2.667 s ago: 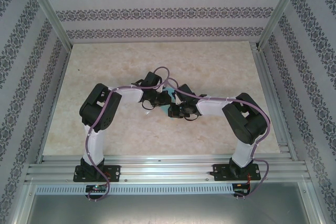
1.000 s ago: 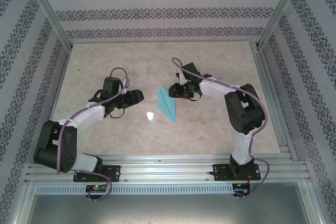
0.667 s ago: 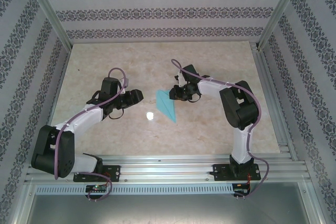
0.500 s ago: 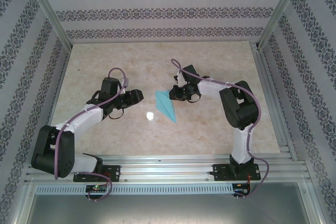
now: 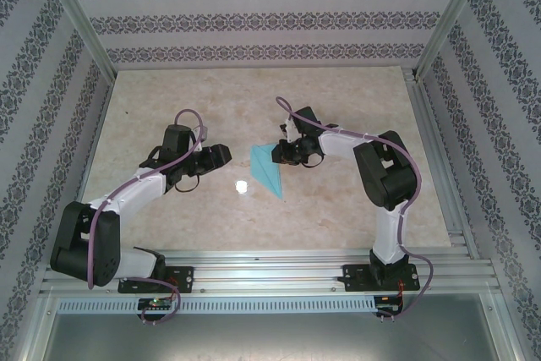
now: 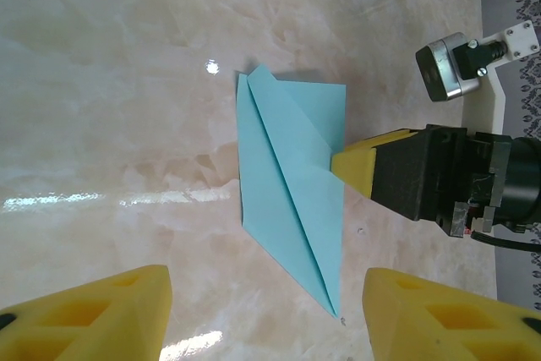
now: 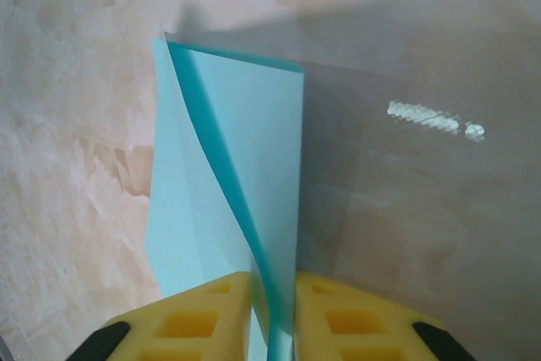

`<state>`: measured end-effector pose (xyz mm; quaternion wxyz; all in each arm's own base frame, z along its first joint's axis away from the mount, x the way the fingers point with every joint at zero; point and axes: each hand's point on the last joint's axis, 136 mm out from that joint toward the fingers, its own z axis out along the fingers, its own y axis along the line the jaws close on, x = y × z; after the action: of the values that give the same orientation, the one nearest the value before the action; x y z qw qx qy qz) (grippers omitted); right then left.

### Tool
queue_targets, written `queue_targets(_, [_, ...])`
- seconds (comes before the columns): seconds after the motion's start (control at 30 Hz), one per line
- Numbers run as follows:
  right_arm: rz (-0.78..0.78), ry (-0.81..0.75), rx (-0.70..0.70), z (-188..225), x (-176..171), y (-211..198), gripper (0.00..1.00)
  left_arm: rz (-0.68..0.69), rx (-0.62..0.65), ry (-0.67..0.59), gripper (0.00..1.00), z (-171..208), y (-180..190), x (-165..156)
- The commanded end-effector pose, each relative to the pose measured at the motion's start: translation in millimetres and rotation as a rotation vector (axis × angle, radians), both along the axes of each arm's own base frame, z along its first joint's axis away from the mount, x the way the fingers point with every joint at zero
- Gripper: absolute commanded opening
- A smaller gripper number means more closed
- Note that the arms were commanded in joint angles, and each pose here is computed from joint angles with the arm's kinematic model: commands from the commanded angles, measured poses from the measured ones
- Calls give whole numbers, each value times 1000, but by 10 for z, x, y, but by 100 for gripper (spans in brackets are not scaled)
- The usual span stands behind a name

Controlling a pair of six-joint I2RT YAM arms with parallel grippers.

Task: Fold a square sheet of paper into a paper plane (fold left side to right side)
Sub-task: Turn over the paper at the center of the table.

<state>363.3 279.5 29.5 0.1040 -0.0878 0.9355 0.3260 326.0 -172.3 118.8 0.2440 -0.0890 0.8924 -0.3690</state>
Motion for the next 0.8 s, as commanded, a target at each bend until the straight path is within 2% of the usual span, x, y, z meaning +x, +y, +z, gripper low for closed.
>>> queue_targets(0.0, [28, -22, 32, 148, -67, 69, 10, -37, -15, -25, 61, 49, -66, 5])
queue_targets(0.1, [20, -56, 43, 347, -76, 35, 0, -53, -32, -34, 62, 105, -95, 4])
queue_targets(0.27, [-3, -131, 89, 814, -158, -38, 0, -93, -84, -65, 63, 280, -181, -16])
queue_targets(0.37, [-84, -167, 60, 1069, -209, -218, 0, -161, -120, -142, 64, 515, -311, -78])
queue_targets(0.43, [-184, -159, -19, 1169, -248, -442, 0, -232, -74, -215, 67, 667, -459, -176])
queue_targets(0.5, [-307, -138, -107, 1205, -302, -698, 0, -299, 24, -257, 69, 735, -622, -310])
queue_targets(0.57, [-405, -120, -140, 1247, -381, -870, 0, -358, 93, -291, 69, 785, -811, -444])
queue_targets(0.77, [-562, -66, -21, 1418, -499, -938, 0, -504, 193, -411, 72, 855, -1432, -840])
